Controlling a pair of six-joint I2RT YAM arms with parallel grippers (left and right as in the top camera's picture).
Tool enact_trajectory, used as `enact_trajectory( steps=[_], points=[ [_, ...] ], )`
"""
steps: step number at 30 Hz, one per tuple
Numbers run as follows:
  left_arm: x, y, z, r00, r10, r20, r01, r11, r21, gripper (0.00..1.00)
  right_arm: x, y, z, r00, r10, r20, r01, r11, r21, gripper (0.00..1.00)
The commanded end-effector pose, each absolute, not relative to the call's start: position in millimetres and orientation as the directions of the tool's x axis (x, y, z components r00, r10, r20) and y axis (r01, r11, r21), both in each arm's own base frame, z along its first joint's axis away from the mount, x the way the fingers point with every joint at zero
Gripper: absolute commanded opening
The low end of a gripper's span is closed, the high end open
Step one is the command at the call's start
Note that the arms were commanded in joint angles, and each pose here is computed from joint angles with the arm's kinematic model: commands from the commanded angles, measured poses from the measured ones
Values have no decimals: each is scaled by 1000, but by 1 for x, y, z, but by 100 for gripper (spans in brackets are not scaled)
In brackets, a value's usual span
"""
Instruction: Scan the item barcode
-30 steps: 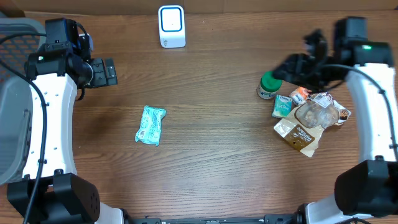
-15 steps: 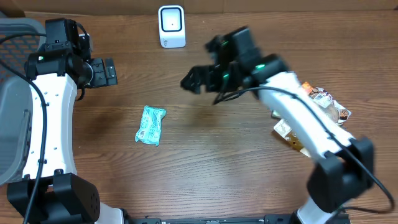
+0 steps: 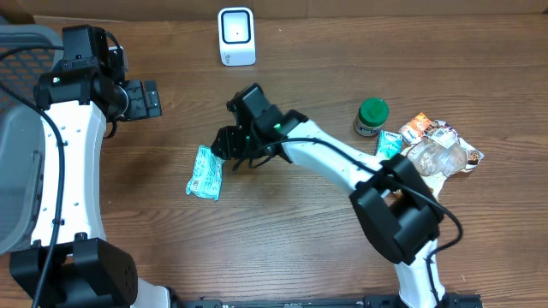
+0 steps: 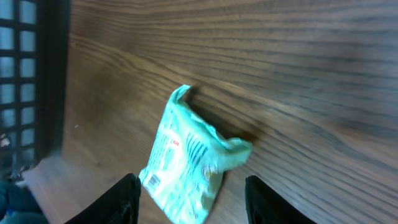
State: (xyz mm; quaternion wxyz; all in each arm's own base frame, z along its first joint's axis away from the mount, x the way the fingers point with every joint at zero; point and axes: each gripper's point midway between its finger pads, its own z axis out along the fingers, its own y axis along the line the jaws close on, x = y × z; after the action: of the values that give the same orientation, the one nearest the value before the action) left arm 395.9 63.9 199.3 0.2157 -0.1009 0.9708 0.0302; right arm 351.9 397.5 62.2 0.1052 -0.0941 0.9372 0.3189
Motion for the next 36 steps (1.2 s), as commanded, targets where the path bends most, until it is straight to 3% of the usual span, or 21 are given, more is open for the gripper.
enact_trajectory(
  steps=[1,9,23,26,29,31,36],
  points=[
    [396,64,199,-886,-187,-424,-216,976,20,100,352,399,39,-974,-49,-222,-167,815,555,48],
    [396,64,199,-886,-187,-424,-216,976,20,100,342,408,12,-978,-63,-197,-160,832,532,43],
    [396,64,199,-886,-187,-424,-216,976,20,100,348,376,17,-988,-35,-148,-104,864,493,4],
    [396,64,199,-886,-187,-424,-216,976,20,100,348,363,27,-994,7,-113,-48,875,482,4],
    [396,64,199,-886,-187,-425,-216,976,20,100,341,353,37,-996,10,-86,-31,886,463,7],
    [396,64,199,-886,-187,-424,-215,976,20,99,332,346,41,-998,-7,-65,-35,896,442,14],
    [396,64,199,-886,-187,-424,-216,976,20,99,316,330,50,-964,-247,-99,-266,887,377,48]
  ],
)
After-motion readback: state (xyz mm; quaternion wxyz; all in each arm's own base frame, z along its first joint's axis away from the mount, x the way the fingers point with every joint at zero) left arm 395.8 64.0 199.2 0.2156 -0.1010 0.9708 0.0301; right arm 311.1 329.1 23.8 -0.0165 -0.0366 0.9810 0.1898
